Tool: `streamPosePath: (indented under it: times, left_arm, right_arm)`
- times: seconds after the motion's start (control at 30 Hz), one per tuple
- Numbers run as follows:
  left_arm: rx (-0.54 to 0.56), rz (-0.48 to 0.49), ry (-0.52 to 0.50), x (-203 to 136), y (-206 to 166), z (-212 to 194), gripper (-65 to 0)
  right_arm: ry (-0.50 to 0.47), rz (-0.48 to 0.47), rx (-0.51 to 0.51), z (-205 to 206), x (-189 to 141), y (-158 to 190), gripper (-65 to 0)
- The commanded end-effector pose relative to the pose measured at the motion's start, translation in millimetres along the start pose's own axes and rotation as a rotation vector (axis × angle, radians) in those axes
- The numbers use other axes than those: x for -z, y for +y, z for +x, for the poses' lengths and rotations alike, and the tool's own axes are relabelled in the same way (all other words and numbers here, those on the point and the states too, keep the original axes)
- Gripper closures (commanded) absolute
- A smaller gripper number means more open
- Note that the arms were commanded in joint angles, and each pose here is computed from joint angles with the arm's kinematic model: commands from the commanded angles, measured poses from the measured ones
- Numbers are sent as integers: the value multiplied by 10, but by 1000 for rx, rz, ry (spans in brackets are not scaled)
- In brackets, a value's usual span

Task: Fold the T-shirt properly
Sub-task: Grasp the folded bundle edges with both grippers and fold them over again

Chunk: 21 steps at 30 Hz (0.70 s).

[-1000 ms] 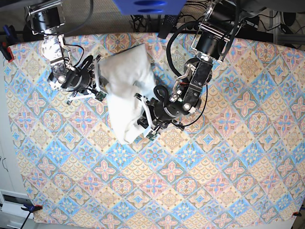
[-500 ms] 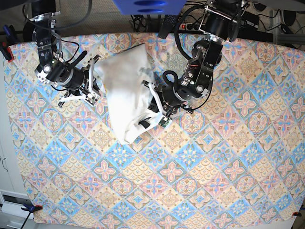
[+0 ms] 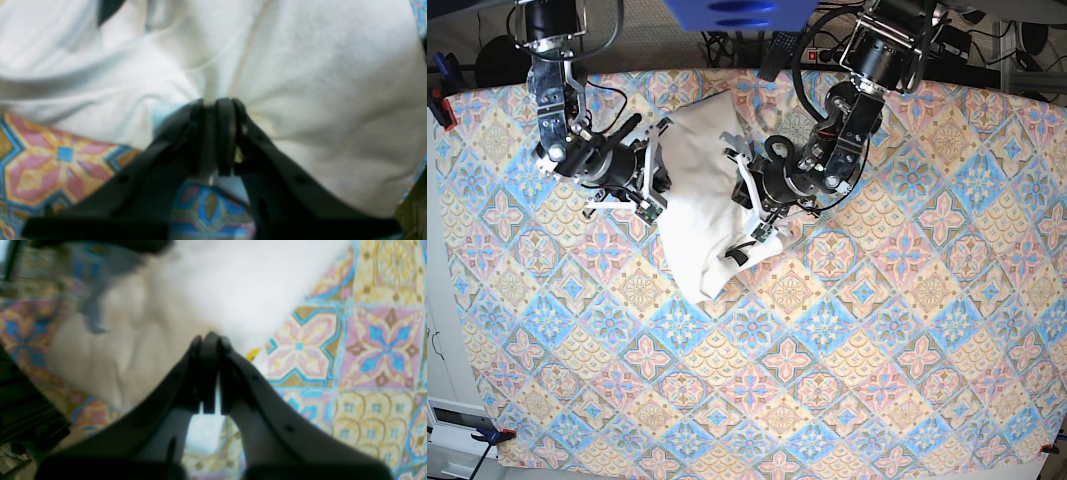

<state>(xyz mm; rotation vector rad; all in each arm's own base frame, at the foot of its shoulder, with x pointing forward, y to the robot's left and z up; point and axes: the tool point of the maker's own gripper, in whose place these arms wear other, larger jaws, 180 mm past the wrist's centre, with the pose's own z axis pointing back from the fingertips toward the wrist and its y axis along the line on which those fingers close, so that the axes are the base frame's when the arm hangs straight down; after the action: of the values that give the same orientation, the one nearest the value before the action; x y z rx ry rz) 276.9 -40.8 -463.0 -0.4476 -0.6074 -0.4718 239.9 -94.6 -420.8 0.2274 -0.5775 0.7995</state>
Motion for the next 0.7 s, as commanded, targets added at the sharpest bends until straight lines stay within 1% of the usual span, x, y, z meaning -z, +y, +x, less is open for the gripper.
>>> streamPosePath:
  times: [0.0,0.13,0.37,0.43,0.57,0.67]
  left_arm:
    - [13,28,-5,-7,88,51,-72]
    - [-14,92,-10,-31,256,31,-72]
    - [-14,102,-19,-33,286,86,-72]
    - [-13,103,-23,-38,291,106,-72]
    - [-1,102,-66,-97,269,264,-72]
    - [12,100,-104,-161,237,404,-72]
  right_arm:
    - [-39,-1,-9,132,11,-46,-9]
    - [28,47,26,-92,185,22,-7]
    - [106,72,70,-402,266,41,-7]
    - [131,42,78,-530,198,-107,-7]
    - [125,-26,116,-596,64,-365,-7]
    - [105,-68,128,-564,-35,-486,-7]
